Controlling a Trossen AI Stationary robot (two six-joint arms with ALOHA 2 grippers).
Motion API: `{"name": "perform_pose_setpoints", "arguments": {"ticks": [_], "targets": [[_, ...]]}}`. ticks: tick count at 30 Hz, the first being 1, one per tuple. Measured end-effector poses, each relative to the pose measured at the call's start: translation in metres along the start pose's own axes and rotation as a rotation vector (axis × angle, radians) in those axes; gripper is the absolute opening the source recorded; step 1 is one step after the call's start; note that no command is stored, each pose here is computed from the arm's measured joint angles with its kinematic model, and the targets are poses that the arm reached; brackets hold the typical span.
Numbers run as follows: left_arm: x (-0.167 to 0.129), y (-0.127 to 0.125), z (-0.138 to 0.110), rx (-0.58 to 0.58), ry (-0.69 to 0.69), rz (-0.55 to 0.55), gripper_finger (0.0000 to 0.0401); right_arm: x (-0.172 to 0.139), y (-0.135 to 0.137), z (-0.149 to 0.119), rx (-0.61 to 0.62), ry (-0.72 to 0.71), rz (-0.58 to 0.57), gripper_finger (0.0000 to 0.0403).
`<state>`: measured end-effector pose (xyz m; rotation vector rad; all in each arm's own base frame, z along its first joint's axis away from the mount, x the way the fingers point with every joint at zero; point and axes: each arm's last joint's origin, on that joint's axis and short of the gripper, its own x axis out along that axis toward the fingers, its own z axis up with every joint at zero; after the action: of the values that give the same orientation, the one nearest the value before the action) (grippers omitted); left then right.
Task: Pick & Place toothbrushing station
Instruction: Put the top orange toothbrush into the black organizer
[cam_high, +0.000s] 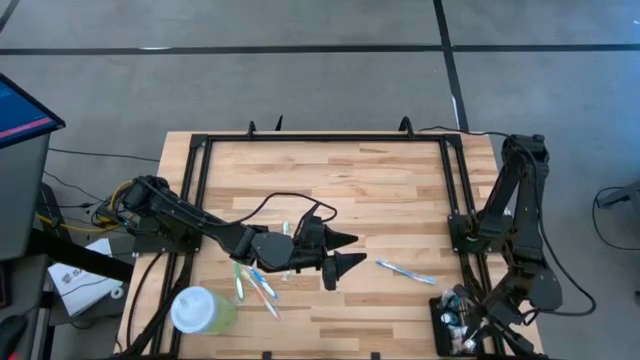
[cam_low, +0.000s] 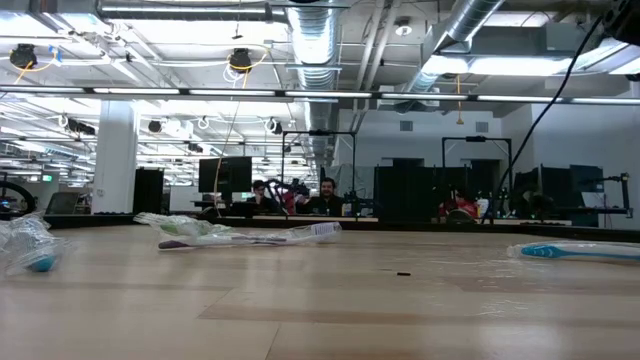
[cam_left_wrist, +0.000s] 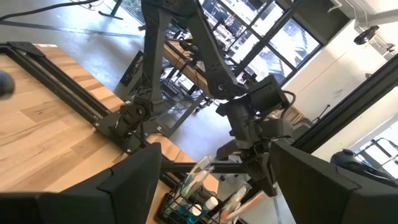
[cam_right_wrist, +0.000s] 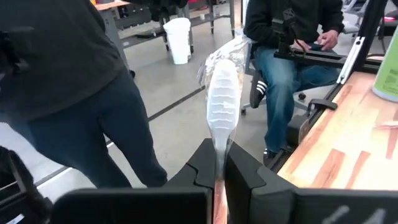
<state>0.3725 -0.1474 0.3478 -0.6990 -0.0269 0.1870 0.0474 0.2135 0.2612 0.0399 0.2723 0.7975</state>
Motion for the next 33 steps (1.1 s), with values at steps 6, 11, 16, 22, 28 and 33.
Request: {"name": "perform_pose_setpoints", "arguments": {"ticks": [6, 11, 16, 22, 28, 33], "targets": [[0.001, 0.001, 0.001, 0.006, -0.002, 0.006, 0.0295, 0.006, 0.005, -0.008, 0.022, 0.025, -0.016, 0.0005], [0.002, 0.003, 0.002, 0.006, -0.005, 0.010, 0.0295, 0.010, 0.005, -0.011, 0.014, 0.038, -0.028, 0.0005], [0.002, 0.003, 0.002, 0.006, -0.005, 0.011, 0.0295, 0.010, 0.002, -0.020, 0.019, 0.033, -0.023, 0.0005], [0.002, 0.003, 0.002, 0.005, -0.005, 0.010, 0.0295, 0.009, -0.004, -0.037, 0.085, -0.061, -0.009, 0.0004], [0.002, 0.003, 0.002, 0.002, -0.005, 0.010, 0.0295, 0.007, -0.004, -0.036, 0.050, -0.074, -0.026, 0.0004], [0.002, 0.003, 0.002, 0.002, -0.005, 0.010, 0.0295, 0.006, -0.002, -0.039, 0.048, -0.050, -0.022, 0.0004]]}}
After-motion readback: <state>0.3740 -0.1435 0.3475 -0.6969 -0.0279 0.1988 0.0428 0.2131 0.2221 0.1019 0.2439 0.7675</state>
